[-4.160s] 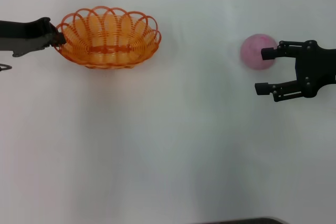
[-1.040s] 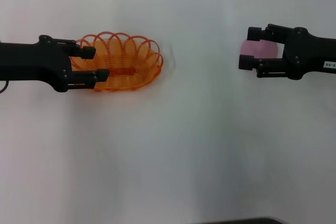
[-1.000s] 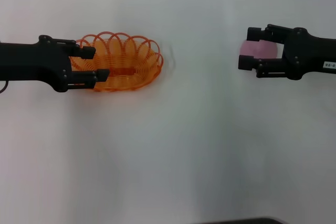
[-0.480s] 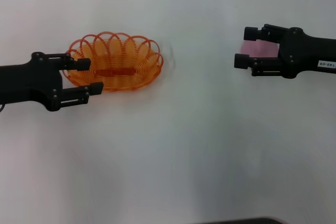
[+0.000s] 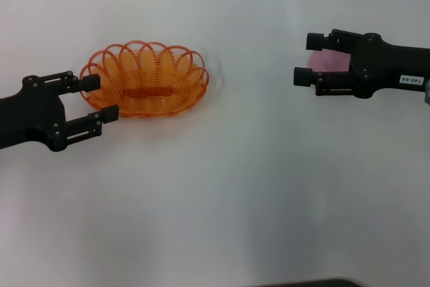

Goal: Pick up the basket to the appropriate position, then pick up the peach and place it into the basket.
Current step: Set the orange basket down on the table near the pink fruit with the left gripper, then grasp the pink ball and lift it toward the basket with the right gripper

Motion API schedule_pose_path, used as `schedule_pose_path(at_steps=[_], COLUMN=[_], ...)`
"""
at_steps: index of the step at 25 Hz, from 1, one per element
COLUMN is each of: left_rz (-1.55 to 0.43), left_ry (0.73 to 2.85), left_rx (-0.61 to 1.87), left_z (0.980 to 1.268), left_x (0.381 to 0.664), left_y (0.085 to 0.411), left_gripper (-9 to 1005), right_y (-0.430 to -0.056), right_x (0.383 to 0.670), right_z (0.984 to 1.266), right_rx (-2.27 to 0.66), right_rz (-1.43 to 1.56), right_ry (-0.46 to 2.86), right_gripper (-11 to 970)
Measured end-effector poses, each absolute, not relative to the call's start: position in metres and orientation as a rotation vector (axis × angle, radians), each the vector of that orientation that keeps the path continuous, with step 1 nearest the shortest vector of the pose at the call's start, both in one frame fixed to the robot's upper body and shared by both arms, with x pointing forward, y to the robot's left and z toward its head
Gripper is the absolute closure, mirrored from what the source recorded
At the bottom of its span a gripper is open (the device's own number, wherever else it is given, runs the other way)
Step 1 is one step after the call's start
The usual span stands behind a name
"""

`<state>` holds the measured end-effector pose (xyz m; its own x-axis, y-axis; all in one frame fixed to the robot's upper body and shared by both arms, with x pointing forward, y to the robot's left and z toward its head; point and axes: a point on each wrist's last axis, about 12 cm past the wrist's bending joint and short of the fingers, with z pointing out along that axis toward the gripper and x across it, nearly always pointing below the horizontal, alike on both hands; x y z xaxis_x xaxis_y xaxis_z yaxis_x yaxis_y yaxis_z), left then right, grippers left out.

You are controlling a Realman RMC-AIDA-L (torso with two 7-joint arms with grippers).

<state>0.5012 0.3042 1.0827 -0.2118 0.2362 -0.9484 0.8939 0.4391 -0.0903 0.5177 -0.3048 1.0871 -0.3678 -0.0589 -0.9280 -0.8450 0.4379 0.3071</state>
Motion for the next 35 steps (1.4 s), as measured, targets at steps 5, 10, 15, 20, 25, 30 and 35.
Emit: schedule_pose_path(at_steps=[5,10,15,20,25,30,35], left_rz=[-0.834,-0.872,-0.880,-0.880,-0.880,-0.893,-0.896], left_ry=[1.717,1.725,1.739,1.743,1.746,1.740,1.739], left_rx=[0.984,0.974,0.952,0.947,0.944,0.955,0.962], left_z=[1.080,1.075,1.070,1.068,1.067,1.067,1.067], left_x=[0.499,0.494,0.488,0.485,0.484,0.483,0.483], left_y=[0.305,0.302,0.301,0.302,0.302,0.300,0.300], left_gripper=[380,370,284,178,108,109,108], right_y=[-0.304,-0.304,-0.304,-0.303,-0.304,-0.307,-0.313], right_x=[0.518,0.518,0.518,0.518,0.519,0.520,0.528], right_z=[1.086,1.085,1.084,1.085,1.085,1.089,1.102], right_rx=[-0.781,-0.777,-0.776,-0.781,-0.788,-0.790,-0.800], right_rz=[1.036,1.034,1.034,1.035,1.035,1.034,1.037], right_ry=[1.753,1.757,1.759,1.758,1.763,1.770,1.784], right_gripper=[60,61,61,62,63,63,64])
